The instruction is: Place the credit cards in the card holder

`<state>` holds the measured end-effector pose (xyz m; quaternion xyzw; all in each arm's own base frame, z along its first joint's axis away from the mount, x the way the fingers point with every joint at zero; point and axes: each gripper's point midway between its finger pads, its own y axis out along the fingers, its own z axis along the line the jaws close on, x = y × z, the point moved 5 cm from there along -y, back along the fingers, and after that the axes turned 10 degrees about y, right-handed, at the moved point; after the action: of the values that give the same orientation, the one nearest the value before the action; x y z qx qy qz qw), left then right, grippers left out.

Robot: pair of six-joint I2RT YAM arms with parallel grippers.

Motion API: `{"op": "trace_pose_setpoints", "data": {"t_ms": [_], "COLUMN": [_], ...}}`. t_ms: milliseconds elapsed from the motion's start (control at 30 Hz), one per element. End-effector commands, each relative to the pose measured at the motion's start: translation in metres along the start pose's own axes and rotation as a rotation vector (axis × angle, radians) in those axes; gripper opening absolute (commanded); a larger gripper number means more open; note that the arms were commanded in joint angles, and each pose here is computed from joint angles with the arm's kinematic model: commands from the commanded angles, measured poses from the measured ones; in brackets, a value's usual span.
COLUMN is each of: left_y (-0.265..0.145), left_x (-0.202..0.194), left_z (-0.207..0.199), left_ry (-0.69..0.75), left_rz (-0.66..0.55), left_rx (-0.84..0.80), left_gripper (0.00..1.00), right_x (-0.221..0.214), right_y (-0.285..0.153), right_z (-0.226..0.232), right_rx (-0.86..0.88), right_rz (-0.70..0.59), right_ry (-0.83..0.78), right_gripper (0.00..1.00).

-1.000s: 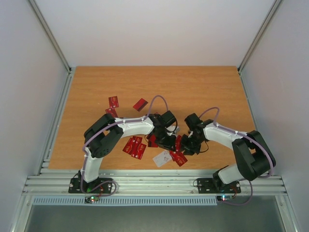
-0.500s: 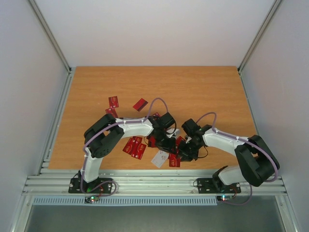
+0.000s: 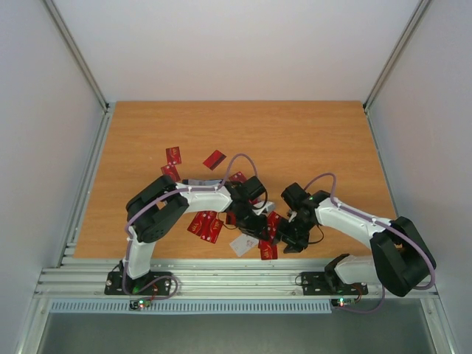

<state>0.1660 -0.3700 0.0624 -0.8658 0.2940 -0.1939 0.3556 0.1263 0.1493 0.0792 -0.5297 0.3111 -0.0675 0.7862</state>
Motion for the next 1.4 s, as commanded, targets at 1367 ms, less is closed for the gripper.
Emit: {"op": "trace_pose_setpoints", "data": {"t_ms": [1367], "left_y": [0.013], "left_x": [-0.024], "left_z": [0.009], "left_ry": [-0.017], "left_rz": [0.095], "left_rx": [-0.018], "left_gripper": [0.23], "right_x": [0.0], "right_y": [0.039], "right_z": [0.015], "right_rx": [0.265], "right_rz": [0.07], "right_ry": [-0.078], "right_gripper": [0.52]}}
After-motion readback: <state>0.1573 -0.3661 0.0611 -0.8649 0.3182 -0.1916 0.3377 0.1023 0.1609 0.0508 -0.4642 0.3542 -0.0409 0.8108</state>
